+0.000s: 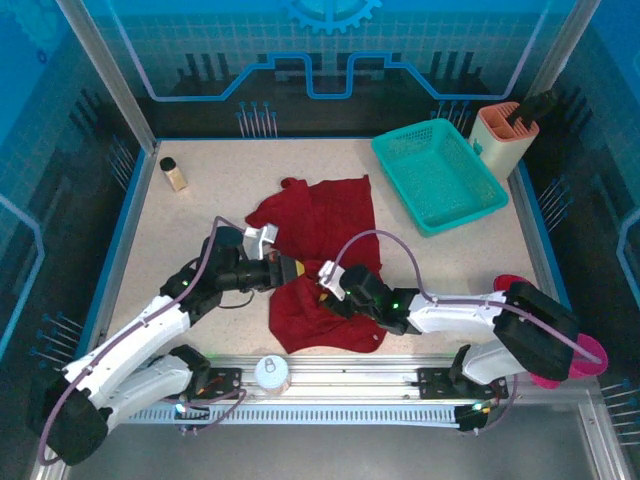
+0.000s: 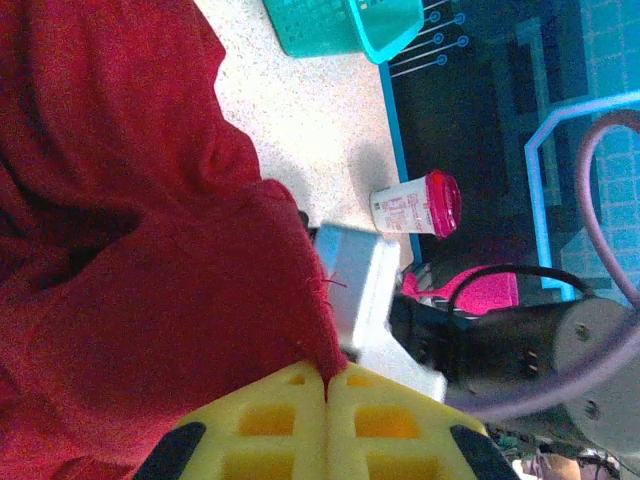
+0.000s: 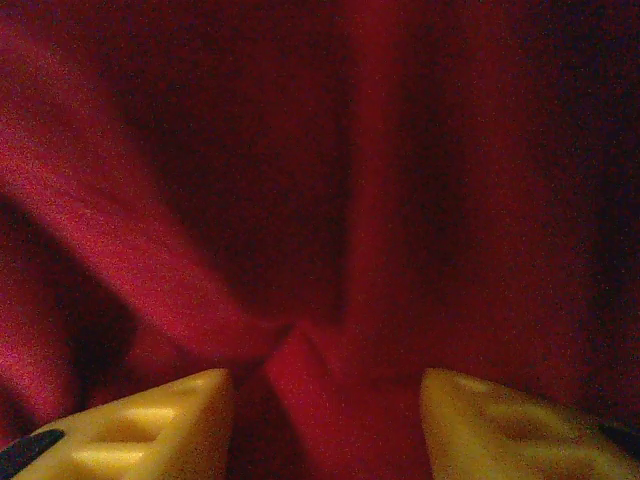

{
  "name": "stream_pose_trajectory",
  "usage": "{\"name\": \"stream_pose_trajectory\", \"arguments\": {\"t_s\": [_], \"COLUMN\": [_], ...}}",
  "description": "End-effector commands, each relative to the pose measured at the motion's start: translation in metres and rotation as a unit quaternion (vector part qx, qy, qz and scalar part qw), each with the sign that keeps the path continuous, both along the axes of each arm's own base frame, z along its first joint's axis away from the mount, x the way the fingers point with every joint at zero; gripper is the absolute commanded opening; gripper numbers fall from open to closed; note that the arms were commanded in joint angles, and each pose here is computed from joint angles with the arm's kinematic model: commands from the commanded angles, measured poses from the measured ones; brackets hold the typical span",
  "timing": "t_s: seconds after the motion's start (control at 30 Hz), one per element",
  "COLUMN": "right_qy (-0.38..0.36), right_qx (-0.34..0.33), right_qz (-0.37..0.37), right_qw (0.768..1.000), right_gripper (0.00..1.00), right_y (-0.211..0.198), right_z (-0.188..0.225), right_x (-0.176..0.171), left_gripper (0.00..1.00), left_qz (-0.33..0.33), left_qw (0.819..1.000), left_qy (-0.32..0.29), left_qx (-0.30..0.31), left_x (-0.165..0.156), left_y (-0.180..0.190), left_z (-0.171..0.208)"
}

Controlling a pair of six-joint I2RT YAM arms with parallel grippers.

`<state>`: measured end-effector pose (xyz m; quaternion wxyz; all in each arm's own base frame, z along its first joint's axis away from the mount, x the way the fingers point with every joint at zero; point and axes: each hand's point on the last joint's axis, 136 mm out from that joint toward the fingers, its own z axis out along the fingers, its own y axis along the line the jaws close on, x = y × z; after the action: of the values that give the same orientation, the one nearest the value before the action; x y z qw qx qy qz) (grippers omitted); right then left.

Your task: Fold the inside-out t-shirt

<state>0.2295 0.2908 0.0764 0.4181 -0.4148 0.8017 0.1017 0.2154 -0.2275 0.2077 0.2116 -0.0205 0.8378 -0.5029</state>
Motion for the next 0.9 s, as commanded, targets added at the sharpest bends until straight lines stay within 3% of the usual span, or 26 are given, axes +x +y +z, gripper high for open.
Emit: {"name": "stream_pose_trajectory", "arguments": {"t_s": [0.0,0.07,0.17,0.33,0.47,0.57,0.63,0.73,0.87], "right_qy": [-0.015,-0.004,0.001,-0.098,-0.128,-0.121,-0.119,-0.098,-0.092], "right_qx": [0.015,0.037,0.090,0.159,0.163,0.124,0.073,0.024,0.044], "right_qz": [-0.027,0.039,0.142,0.292,0.352,0.327,0.325,0.324,0.292], "right_qw": [0.999,0.999,0.986,0.938,0.913,0.929,0.935,0.940,0.951], "right_gripper": [0.33,0.02,0.00,0.00,0.00,0.00,0.17,0.32,0.37], "right_y": [-0.011,0.001,0.017,0.022,0.020,0.017,0.021,0.036,0.054], "right_z": [-0.002,-0.001,0.015,0.062,0.069,0.055,0.042,0.033,0.026], "right_x": [0.007,-0.010,-0.036,-0.075,-0.094,-0.089,-0.090,-0.088,-0.066], "left_gripper": [0.00,0.00,0.00,0.00,0.00,0.00,0.00,0.00,0.00], "left_qz": [0.014,0.020,0.029,0.102,0.123,0.129,0.131,0.132,0.132], "left_qw": [1.000,1.000,0.999,0.991,0.988,0.986,0.983,0.982,0.983], "left_qy": [0.020,0.024,0.029,0.068,0.080,0.090,0.098,0.108,0.102], "left_qx": [-0.002,0.000,0.005,0.048,0.045,0.061,0.081,0.084,0.076], "left_x": [-0.006,-0.007,-0.009,-0.007,-0.005,-0.005,-0.007,-0.008,-0.006], "left_y": [0.010,0.014,0.021,0.049,0.055,0.060,0.064,0.065,0.065], "left_z": [-0.004,-0.006,-0.011,-0.048,-0.070,-0.086,-0.095,-0.101,-0.096]}}
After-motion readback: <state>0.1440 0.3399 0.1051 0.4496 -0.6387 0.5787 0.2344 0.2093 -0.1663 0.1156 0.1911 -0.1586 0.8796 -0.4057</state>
